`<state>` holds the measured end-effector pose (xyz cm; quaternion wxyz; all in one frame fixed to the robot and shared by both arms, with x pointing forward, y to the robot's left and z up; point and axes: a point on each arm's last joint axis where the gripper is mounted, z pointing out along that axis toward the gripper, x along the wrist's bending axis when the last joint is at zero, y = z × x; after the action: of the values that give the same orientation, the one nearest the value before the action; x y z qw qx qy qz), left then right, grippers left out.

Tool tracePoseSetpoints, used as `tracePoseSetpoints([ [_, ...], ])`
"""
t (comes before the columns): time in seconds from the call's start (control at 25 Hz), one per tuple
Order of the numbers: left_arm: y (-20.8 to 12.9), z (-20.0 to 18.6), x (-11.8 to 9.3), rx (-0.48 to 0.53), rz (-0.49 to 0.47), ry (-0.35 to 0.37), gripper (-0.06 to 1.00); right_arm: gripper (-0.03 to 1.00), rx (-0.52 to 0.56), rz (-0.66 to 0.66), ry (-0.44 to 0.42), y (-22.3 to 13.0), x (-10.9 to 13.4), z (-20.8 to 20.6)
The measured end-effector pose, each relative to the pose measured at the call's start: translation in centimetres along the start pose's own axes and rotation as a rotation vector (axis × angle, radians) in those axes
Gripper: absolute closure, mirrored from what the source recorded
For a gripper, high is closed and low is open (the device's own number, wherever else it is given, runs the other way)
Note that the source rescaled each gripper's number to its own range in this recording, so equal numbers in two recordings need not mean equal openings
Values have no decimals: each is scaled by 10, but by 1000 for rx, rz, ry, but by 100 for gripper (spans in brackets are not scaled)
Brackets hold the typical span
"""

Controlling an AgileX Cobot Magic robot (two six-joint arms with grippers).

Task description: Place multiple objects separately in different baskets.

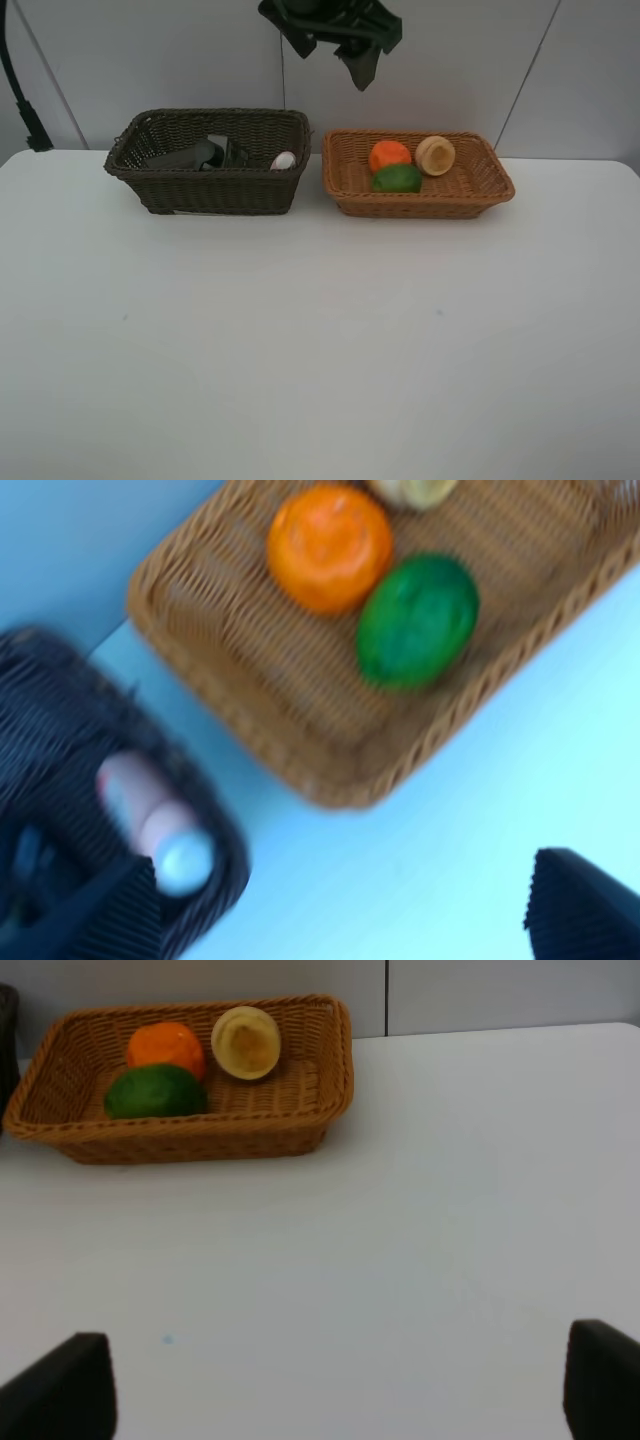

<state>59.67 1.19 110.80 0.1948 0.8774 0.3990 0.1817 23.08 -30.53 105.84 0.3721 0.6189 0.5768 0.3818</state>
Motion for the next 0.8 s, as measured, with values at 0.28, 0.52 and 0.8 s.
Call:
tracePoseSetpoints([
  [0.28, -47, -57, 15, 74, 6, 41, -1, 0, 0, 0, 0, 0, 0, 0],
  [0.52, -109, -85, 34, 113, -71, 63, -1, 0, 0, 0, 0, 0, 0, 0],
  [0.8, -203, -124, 57, 119, -254, 109, -1, 0, 0, 0, 0, 0, 0, 0],
])
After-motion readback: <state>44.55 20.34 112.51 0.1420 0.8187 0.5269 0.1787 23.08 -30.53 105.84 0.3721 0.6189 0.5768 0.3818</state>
